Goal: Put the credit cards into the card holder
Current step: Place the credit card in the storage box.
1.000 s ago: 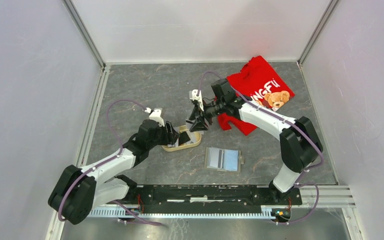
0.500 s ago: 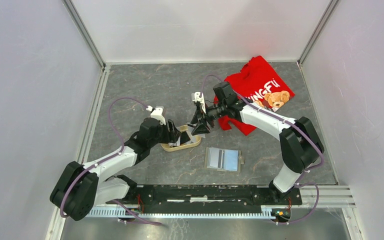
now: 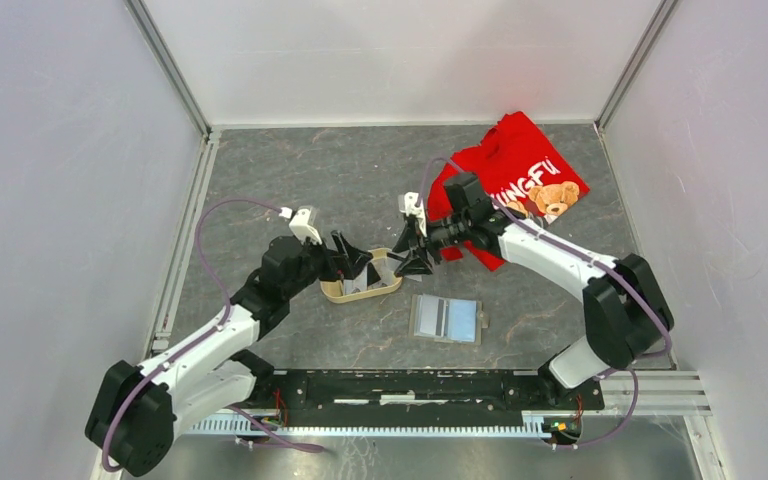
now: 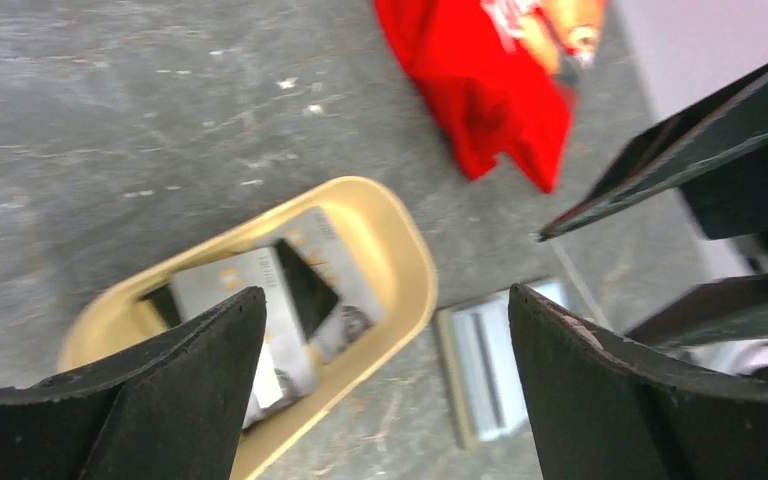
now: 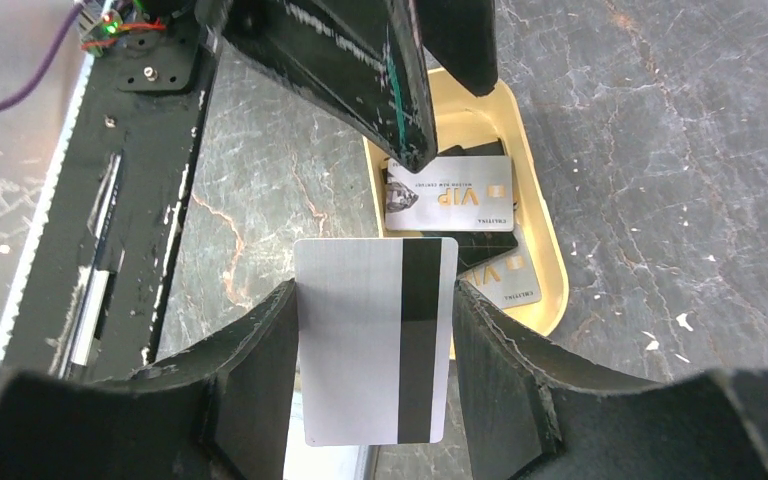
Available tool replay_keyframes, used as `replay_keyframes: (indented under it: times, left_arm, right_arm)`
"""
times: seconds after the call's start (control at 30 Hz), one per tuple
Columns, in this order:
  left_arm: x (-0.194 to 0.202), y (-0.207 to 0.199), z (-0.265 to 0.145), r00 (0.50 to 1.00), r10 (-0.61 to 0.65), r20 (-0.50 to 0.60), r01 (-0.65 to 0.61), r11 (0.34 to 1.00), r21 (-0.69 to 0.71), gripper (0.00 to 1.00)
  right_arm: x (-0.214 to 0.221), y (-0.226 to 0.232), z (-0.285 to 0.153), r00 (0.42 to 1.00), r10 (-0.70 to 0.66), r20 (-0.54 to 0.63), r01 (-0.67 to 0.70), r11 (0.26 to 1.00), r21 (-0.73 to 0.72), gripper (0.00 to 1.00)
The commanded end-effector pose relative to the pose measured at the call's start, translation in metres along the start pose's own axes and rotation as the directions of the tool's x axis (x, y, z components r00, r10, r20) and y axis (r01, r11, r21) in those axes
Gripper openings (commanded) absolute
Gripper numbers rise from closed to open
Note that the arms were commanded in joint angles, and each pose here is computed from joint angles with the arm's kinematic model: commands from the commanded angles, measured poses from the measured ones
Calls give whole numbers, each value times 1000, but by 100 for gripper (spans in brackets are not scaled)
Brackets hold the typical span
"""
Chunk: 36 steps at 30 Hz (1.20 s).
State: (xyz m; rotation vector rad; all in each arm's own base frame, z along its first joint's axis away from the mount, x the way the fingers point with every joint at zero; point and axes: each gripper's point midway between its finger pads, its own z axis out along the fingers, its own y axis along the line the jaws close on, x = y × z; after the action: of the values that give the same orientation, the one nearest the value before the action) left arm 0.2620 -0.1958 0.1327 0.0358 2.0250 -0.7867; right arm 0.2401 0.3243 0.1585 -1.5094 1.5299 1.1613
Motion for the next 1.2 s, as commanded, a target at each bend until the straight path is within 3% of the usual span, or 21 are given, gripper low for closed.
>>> replay_keyframes:
  times: [0.0, 0.17, 0.3, 0.57, 0.87, 1.0, 1.1, 1.17]
  left_arm:
    - [-10, -57, -10, 967, -252, -25, 250, 932, 261, 95]
    - [-13, -86, -15, 889, -443, -120, 452, 801, 392, 91]
    - [-8, -96, -10, 864, -474, -169, 500, 769, 399, 83]
    - [6, -115, 10, 859, -458, -229, 511, 776, 369, 62]
    - [15, -123, 28, 874, -415, -254, 483, 803, 349, 45]
    - [22, -121, 35, 880, -394, -265, 468, 814, 343, 27]
    - [25, -124, 37, 886, -374, -274, 455, 812, 365, 3]
    - [28, -124, 36, 899, -341, -275, 427, 822, 376, 2]
  right_arm:
    - [0, 4, -16, 987, -159, -27, 160, 986, 55, 26]
    - [13, 5, -24, 972, -225, -72, 232, 967, 102, 26]
    - [13, 3, -25, 966, -246, -82, 254, 960, 115, 26]
    - [14, 1, -26, 963, -254, -95, 265, 955, 133, 26]
    - [14, 4, -24, 958, -270, -100, 281, 951, 128, 26]
    - [14, 5, -25, 956, -276, -102, 288, 948, 133, 26]
    - [13, 5, -25, 955, -278, -101, 290, 947, 136, 26]
    - [13, 4, -26, 956, -271, -111, 285, 947, 145, 33]
